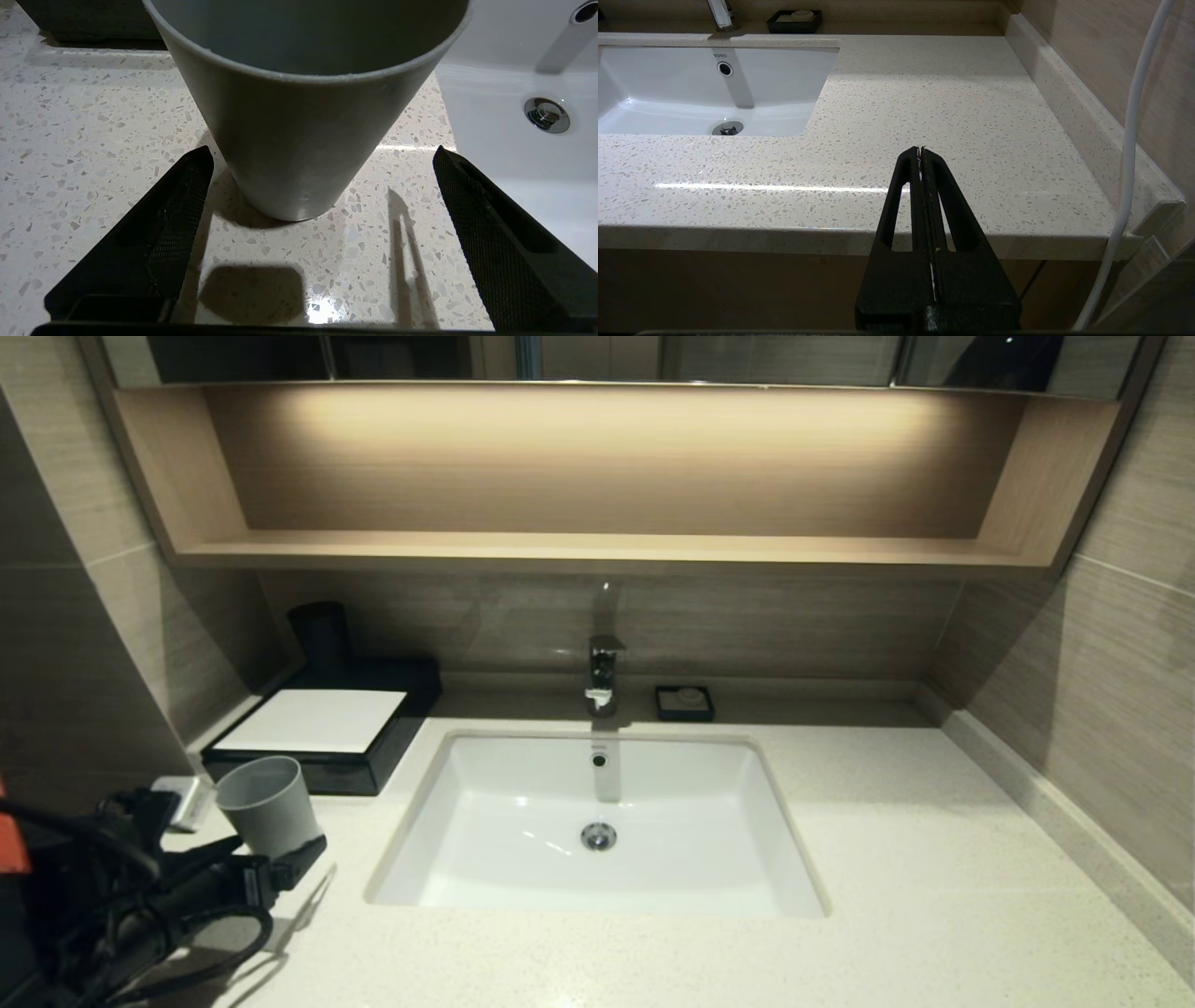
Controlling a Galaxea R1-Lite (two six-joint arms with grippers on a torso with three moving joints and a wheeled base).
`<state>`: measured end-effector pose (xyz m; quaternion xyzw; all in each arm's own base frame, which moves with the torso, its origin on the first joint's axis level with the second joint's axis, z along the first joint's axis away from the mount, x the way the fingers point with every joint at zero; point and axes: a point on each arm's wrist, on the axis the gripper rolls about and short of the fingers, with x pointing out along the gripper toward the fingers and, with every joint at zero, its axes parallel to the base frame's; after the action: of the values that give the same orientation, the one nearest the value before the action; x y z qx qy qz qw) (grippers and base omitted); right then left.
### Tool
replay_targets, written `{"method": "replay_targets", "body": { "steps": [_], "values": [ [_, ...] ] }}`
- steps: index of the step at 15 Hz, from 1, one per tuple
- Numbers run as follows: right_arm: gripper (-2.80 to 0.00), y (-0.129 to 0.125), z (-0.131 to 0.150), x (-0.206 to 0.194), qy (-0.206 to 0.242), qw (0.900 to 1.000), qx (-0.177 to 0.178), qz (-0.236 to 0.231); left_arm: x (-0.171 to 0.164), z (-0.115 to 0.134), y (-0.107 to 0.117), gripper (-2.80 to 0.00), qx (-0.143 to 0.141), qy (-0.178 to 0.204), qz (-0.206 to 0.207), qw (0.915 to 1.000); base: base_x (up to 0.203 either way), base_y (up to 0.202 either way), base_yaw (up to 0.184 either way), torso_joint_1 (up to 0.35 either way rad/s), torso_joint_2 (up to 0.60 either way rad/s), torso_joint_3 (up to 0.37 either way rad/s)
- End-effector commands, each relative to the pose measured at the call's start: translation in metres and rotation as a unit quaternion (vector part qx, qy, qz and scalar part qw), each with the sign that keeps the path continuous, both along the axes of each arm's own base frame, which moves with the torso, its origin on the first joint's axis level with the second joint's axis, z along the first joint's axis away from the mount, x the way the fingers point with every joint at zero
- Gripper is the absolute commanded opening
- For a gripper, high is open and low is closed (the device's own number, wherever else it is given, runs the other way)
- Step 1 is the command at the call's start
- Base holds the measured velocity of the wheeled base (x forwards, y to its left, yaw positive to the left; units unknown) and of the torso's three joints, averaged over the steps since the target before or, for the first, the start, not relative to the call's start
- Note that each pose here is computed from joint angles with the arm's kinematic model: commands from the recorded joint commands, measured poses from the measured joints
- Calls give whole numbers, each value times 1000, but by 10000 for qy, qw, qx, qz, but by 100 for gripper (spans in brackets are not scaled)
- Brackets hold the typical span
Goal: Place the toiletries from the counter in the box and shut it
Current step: Pick up the cup
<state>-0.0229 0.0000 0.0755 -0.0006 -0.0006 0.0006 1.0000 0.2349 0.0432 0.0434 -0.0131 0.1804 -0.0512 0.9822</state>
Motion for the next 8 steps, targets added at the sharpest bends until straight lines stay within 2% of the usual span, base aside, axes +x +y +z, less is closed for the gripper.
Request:
{"method": "replay_targets", "body": {
  "steps": [1,8],
  "values": [
    [-280,0,0,0,-1,10000,-1,1,2,-1,1,0,14,-23,17,10000,0,0,0,0,0,0],
    [-280,0,0,0,-1,10000,-1,1,8,-3,2,0,10,-38,20,10000,0,0,0,0,0,0]
  ]
}}
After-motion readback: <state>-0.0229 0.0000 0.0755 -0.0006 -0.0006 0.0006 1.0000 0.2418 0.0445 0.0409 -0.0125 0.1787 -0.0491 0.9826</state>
